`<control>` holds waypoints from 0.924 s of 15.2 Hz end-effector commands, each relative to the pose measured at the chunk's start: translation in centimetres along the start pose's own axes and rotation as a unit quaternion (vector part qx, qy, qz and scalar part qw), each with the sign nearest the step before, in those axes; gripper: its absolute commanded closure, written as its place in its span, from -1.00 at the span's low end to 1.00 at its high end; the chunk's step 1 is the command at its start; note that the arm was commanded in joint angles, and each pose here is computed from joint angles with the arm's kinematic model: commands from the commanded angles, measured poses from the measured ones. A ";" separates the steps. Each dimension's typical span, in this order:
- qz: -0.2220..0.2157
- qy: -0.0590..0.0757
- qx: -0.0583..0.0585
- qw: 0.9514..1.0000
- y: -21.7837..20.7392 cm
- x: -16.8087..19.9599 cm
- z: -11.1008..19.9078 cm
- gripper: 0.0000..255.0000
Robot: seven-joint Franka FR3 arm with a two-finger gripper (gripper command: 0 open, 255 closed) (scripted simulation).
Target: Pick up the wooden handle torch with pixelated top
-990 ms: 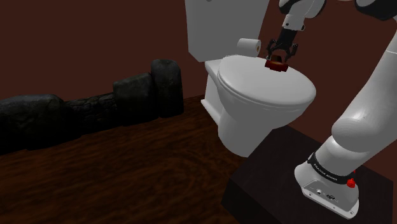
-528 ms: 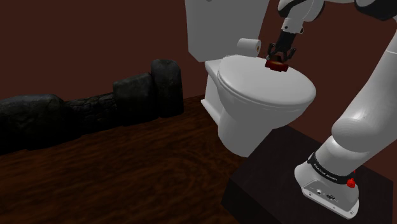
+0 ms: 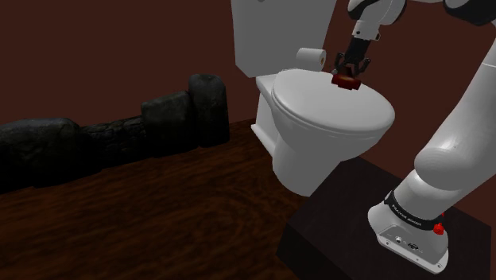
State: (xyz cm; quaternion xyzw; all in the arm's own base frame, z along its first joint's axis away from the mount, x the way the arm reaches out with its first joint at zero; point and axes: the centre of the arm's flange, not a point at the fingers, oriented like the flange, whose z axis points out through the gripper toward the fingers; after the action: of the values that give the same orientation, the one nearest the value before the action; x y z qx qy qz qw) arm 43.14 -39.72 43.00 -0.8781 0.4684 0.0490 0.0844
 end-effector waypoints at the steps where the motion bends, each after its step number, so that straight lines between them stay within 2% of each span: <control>1: 0.000 0.000 0.000 1.000 -0.1 -0.2 -0.9 1.00; 14: 0.000 0.000 0.000 1.000 -0.7 -1.2 -7.2 1.00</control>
State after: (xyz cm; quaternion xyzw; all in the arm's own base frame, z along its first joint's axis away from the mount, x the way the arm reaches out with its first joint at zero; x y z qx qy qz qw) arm 43.15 -39.72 50.03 -0.8781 0.4684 0.0492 0.0844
